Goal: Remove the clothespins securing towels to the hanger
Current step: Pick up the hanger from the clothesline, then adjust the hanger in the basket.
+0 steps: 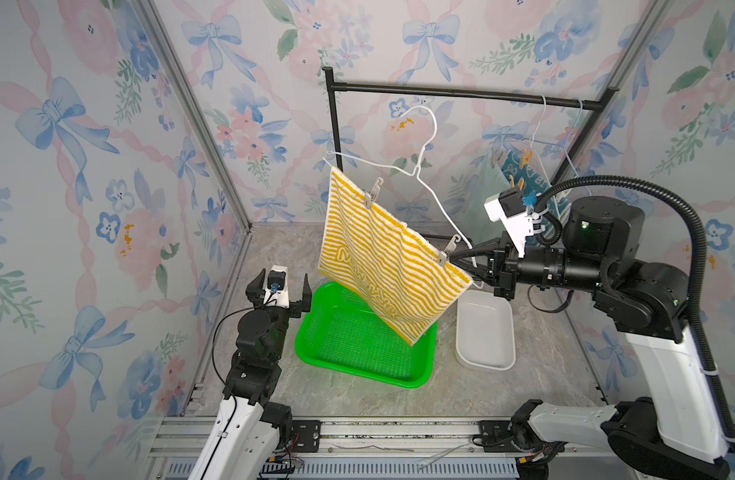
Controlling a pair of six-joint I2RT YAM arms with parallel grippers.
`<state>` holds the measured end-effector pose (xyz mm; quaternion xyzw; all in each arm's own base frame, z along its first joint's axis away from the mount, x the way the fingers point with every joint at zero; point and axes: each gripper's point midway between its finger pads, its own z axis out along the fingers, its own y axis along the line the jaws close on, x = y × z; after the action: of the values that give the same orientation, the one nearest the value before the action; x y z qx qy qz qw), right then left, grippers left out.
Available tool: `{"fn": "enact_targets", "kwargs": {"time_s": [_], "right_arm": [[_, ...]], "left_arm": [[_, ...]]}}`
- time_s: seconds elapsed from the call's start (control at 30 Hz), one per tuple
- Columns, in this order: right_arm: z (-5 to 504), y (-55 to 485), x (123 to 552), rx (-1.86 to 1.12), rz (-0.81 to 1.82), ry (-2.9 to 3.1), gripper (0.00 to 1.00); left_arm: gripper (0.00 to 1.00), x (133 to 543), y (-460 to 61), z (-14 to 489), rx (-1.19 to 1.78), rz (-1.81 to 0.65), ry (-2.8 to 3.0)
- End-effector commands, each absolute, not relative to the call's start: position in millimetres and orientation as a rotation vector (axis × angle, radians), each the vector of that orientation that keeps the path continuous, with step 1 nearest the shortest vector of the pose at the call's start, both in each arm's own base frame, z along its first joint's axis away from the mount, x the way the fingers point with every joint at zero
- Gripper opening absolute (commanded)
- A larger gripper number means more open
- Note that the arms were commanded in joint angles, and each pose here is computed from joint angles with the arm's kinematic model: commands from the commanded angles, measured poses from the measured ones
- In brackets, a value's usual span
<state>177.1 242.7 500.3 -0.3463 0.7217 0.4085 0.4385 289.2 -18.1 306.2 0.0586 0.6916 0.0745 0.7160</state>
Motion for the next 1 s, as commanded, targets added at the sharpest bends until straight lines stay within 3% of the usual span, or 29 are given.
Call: {"fn": "enact_targets", "kwargs": {"time_s": [0.0, 0.23, 0.97], "right_arm": [[498.3, 253.7, 175.9, -0.915, 1.041, 1.726, 0.00], [458.5, 268.7, 170.4, -1.003, 1.128, 1.727, 0.00], [287.7, 289.3, 203.9, -1.114, 1.025, 1.871, 0.00]], "left_arm": [[0.98, 287.7, -5.9, 310.2, 0.070, 0.194, 1.512], [0.98, 288.0, -2.3, 310.2, 0.058, 0.196, 1.513], [0.97, 289.7, -7.3, 309.8, 0.092, 0.177, 1.517]]}}
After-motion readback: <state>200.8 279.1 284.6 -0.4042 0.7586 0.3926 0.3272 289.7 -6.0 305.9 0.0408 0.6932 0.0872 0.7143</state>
